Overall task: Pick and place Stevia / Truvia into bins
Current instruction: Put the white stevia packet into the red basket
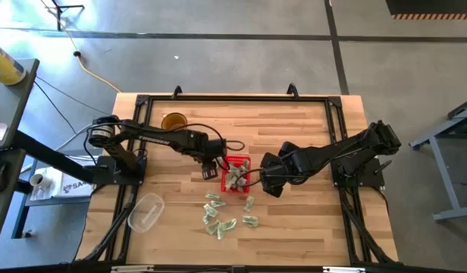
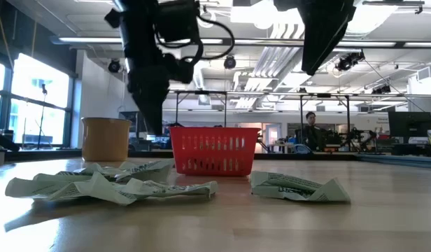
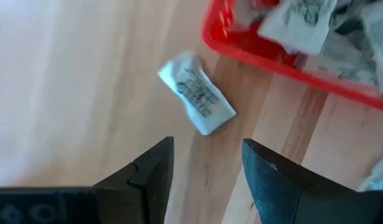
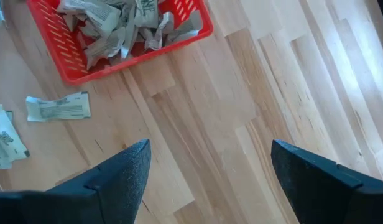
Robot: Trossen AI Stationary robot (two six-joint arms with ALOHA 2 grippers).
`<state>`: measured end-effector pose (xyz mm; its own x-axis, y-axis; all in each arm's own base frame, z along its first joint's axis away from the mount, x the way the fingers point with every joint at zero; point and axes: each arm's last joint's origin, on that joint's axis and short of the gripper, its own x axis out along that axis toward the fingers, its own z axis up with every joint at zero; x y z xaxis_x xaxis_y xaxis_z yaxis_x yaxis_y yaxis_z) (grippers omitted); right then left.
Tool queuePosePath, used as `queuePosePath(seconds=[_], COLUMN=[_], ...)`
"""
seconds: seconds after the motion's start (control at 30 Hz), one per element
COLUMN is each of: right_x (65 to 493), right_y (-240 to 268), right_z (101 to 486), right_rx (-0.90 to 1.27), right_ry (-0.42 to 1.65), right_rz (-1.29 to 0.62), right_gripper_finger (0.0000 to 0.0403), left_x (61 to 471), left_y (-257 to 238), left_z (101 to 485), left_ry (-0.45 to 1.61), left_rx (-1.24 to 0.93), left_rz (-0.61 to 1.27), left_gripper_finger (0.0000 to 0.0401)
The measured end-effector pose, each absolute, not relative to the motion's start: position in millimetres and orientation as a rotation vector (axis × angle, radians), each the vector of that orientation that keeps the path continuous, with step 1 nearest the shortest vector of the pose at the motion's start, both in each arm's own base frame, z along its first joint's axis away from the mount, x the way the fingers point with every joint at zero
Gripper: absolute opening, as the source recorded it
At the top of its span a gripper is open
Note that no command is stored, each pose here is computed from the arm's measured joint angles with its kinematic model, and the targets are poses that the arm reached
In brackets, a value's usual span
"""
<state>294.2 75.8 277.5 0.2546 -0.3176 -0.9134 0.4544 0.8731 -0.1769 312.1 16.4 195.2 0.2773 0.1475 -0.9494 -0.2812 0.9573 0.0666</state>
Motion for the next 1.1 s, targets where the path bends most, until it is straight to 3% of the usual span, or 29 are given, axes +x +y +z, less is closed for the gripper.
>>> queuePosePath(seconds=[0.33,0.93,1.1], right_x=[292.6,293.8,293.7], right_y=[75.5,70.9,70.8], right_z=[277.3,277.4,277.3], right_rx=[0.156,0.161,0.169], right_ry=[1.206,1.199,1.196], right_rz=[-0.559,-0.579,-0.589], right_gripper_finger=[0.0323,0.0323,0.0323], left_x=[309.5,297.3,298.1], left_y=[17.2,35.0,35.5], left_z=[161.7,130.8,121.0], left_ry=[1.097,0.996,1.042], left_rx=[-0.12,-0.231,-0.215], left_rz=[0.31,0.361,0.37], left_gripper_finger=[0.0221,0.022,0.0177])
